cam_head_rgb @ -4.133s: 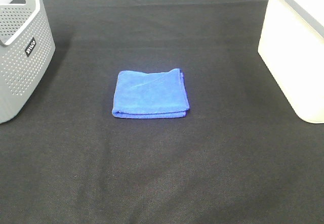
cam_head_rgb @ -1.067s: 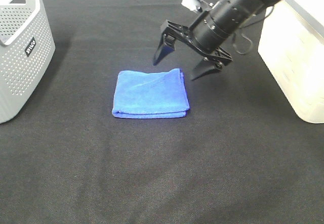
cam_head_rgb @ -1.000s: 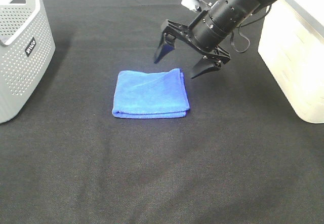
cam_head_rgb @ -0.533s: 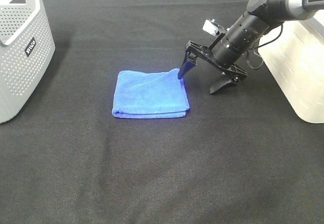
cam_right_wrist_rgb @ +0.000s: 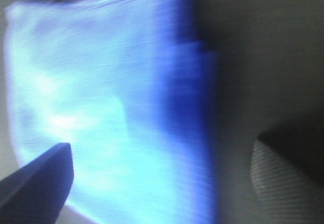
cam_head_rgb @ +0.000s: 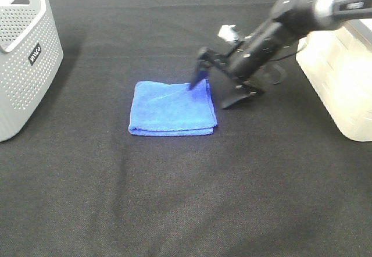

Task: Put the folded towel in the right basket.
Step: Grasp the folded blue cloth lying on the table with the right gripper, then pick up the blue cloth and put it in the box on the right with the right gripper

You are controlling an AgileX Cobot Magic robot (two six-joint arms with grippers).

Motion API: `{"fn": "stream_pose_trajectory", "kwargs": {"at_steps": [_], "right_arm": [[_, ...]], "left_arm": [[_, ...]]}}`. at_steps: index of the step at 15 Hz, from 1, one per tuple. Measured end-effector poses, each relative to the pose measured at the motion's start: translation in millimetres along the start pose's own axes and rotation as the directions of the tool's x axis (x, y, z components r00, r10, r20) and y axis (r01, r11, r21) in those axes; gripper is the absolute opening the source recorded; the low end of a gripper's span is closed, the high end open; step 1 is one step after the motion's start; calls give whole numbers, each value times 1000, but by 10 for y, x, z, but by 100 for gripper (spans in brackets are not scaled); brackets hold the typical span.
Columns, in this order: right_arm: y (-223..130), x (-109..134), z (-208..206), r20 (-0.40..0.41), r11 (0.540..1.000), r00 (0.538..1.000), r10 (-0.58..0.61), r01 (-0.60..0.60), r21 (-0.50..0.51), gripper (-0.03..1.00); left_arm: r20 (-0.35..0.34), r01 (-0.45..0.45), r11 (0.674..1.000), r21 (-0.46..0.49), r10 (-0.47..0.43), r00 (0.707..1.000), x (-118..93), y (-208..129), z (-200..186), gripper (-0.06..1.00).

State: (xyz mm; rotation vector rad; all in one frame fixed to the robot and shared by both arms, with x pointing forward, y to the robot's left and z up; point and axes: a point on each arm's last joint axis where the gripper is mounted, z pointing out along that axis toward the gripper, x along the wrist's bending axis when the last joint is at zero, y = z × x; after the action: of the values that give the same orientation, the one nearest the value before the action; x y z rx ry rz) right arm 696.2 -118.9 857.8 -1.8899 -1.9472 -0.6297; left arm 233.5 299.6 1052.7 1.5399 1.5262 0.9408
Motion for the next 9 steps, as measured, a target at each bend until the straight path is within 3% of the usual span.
{"fn": "stream_pose_trajectory", "kwargs": {"at_steps": [3,5,6,7,9], "right_arm": [[-176,396,340,-28,996,996,-84,85,20,86],[-234,468,484,-18,995,995,-99,99,18,51],[-237,456,504,-19,996,996,-82,82,20,25],[-239,449,512,-16,997,997,-75,76,22,18],[-218,491,467,-17,995,995,-99,100,31,19]], "left_arm": [[0,0,1000,0,0,1000,0,0,0,99],[0,0,1000,0,0,1000,0,0,0,99],[0,0,1000,0,0,1000,0,0,0,99],[0,0,1000,0,0,1000,0,0,0,99],[0,0,1000,0,0,1000,0,0,0,99]]}}
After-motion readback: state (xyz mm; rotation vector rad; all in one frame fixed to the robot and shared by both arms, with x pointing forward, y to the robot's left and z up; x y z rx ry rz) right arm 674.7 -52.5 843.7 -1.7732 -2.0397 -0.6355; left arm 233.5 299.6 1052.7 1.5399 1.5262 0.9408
